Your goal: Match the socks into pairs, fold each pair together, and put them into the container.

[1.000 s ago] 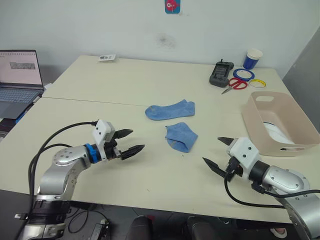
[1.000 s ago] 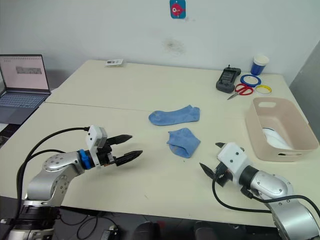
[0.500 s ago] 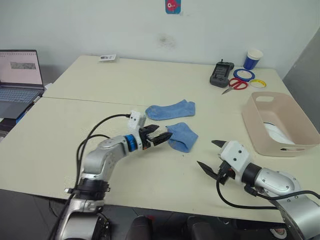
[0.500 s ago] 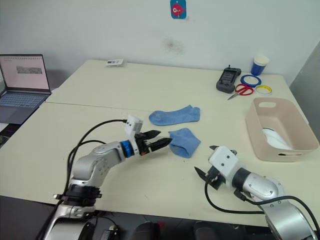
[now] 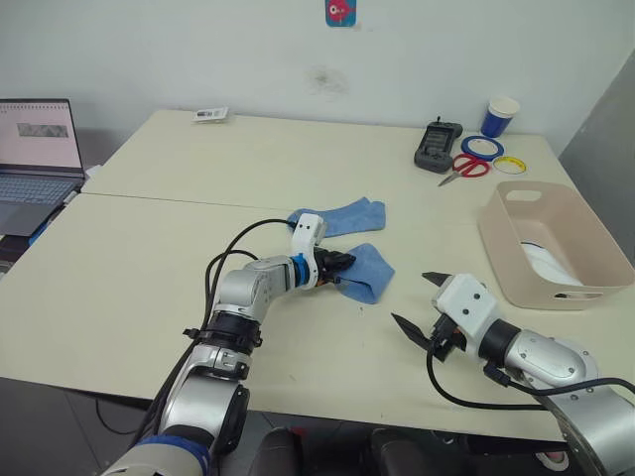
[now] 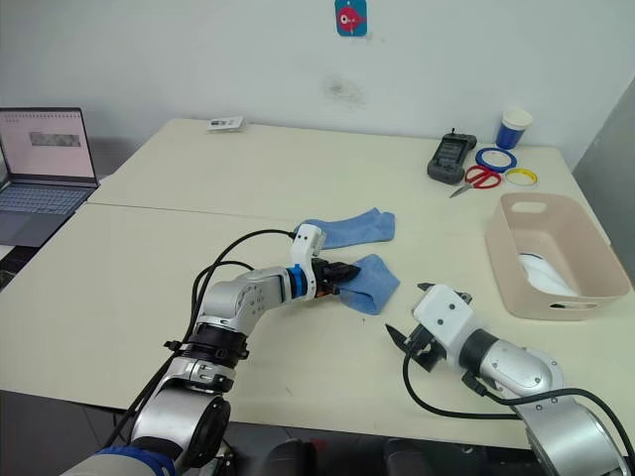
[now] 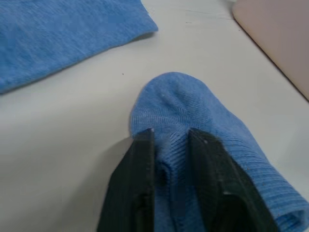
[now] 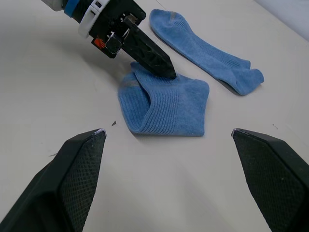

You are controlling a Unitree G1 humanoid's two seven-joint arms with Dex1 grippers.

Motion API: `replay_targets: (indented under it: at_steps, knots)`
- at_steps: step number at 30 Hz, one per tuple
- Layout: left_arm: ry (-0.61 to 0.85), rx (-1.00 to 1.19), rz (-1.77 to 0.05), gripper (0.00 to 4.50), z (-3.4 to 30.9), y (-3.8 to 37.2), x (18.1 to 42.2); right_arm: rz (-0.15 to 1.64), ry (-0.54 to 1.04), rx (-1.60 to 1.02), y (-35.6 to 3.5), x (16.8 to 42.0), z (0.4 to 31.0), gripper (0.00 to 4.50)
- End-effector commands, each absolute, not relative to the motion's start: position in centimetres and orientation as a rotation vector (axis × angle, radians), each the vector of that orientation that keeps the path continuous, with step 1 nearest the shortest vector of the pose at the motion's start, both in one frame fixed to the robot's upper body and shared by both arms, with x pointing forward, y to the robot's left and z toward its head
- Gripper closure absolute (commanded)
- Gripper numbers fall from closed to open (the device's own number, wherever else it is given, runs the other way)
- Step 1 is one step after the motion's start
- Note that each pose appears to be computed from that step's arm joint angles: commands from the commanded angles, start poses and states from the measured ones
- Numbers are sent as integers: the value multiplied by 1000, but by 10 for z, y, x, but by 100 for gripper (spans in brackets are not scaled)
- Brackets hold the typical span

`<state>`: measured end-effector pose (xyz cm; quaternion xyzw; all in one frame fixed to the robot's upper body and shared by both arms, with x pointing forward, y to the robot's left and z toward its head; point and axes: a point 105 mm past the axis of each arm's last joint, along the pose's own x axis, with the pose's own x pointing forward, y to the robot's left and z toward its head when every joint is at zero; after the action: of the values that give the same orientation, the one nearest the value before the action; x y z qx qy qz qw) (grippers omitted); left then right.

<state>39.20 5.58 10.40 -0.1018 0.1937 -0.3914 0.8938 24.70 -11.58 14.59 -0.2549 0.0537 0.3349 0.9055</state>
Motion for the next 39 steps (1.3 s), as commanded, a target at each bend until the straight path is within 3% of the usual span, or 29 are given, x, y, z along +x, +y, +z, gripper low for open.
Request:
replay_targets:
  at_steps: [1,7,15,21,28,39]
  knots:
    - [265,-236,-834,437,137,53,395,687,58,-541,-112,242,157,0]
    - [160,-314,-838,447,164,72,384,694,52,-549,-112,243,160,0]
    - [87,-363,-812,447,213,138,361,733,36,-536,-105,245,163,0]
    - [133,-224,-845,447,241,174,341,767,26,-528,-101,249,165,0]
    - [248,-167,-1023,447,243,128,327,763,40,-525,-102,249,161,0]
    - [443,-120,-1272,447,155,19,302,617,177,-585,-148,228,151,0]
